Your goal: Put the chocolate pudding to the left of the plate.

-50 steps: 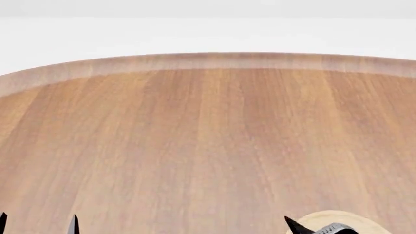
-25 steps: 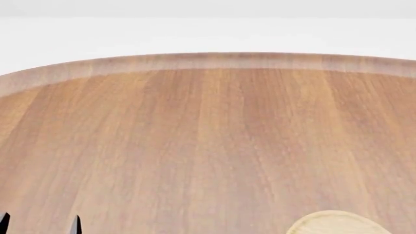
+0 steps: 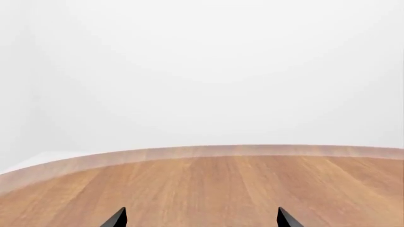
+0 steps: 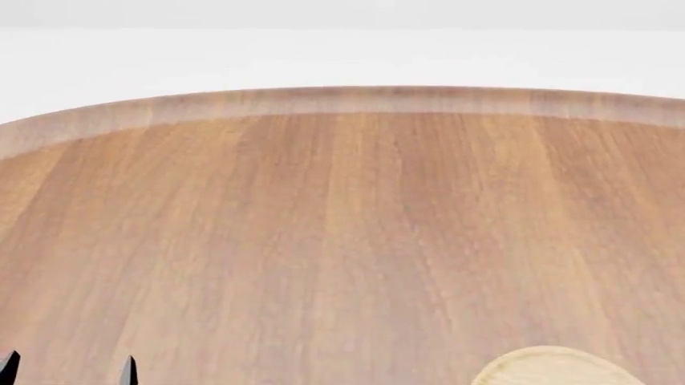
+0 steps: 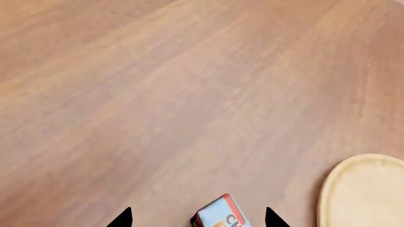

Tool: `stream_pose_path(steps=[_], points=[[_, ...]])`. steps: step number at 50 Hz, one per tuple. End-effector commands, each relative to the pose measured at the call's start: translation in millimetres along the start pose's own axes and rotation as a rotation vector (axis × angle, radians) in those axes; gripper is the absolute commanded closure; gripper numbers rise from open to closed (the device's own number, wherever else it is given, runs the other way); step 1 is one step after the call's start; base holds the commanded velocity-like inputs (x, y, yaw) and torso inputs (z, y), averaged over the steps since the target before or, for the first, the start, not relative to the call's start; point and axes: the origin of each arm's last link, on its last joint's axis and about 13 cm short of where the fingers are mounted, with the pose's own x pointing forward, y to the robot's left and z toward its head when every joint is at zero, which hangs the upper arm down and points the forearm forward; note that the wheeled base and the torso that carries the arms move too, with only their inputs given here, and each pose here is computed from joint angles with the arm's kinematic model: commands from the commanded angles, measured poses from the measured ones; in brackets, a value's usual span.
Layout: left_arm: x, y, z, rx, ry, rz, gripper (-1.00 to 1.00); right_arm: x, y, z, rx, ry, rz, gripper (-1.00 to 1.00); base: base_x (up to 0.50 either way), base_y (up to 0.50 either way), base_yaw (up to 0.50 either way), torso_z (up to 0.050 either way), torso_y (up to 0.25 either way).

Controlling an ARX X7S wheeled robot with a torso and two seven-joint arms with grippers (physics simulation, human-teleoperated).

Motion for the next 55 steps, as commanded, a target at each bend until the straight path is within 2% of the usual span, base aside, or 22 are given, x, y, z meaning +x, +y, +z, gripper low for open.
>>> stream_pose_path(steps=[1, 11, 17, 24, 35, 55], points=[[-0.2, -0.2, -0.4, 0.001, 0.0, -0.002, -1.0, 2.1, 3.8, -7.3, 0.022, 0.025, 0.026, -1.0, 0.0, 0.0, 0.0, 0.0, 0.0], [-0.3, -0.6, -0.6, 0.001, 0.0, -0.003, -1.0, 1.4, 1.8, -7.5, 0.017, 0.022, 0.014, -1.0, 0.0, 0.0, 0.0, 0.0, 0.0], [-0.1, -0.4, -1.1, 0.001, -0.001, -0.003, -1.0, 2.2, -6.3, -7.0, 0.014, 0.022, -0.013, -1.0, 0.0, 0.0, 0.0, 0.0, 0.0], [0.6, -0.6, -1.2, 0.001, 0.001, -0.002, -1.0, 2.0, -19.6, -7.0, -0.028, 0.032, -0.018, -1.0, 0.0, 0.0, 0.0, 0.0, 0.0], [0.7, -0.8, -1.6, 0.002, 0.002, -0.003, -1.0, 2.3, -18.4, -9.8, -0.036, 0.036, 0.003, -1.0, 0.0, 0.0, 0.0, 0.0, 0.0], [0.1, -1.5, -1.9, 0.002, 0.001, -0.006, -1.0, 4.5, -35.6, -15.4, -0.051, 0.032, -0.019, -1.0, 0.0, 0.0, 0.0, 0.0, 0.0]])
